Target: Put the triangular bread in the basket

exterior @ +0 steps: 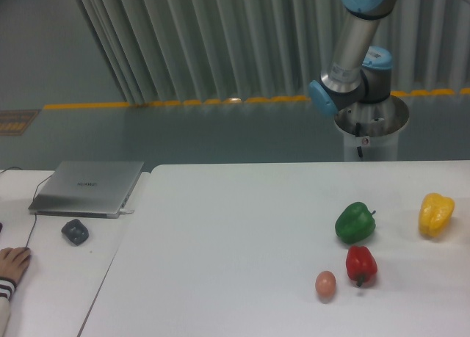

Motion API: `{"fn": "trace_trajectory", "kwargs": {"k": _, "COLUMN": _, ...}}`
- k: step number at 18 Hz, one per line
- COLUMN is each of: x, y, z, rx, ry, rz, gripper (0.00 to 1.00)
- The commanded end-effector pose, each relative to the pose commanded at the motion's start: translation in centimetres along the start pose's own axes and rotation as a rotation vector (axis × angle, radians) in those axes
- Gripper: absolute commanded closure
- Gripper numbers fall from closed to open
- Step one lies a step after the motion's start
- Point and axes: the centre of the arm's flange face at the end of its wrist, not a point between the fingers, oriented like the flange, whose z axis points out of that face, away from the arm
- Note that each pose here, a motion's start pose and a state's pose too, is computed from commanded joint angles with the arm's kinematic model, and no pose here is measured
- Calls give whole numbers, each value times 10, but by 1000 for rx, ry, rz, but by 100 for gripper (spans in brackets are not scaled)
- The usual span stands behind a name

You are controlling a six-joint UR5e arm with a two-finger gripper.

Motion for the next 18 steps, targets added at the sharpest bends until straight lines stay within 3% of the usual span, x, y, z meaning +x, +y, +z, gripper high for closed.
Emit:
{"fn": "trace_trajectory", "kwargs": {"k": 9, "x": -1, "y": -3, "z": -8, "rx": 25, "ry": -22, "rz": -21, "gripper": 0}}
{"fn": "trace_trajectory", "kwargs": {"k": 13, "x": -3, "y": -21, "z": -14, "rx": 47, "ry": 3, "rz": -108, "gripper": 0}}
{"fn": "trace_trajectory", "kwargs": {"k": 18, "x": -12, "y": -57, "z": -22, "rx": 55, "ry": 19, "rz": -138, "gripper": 0}}
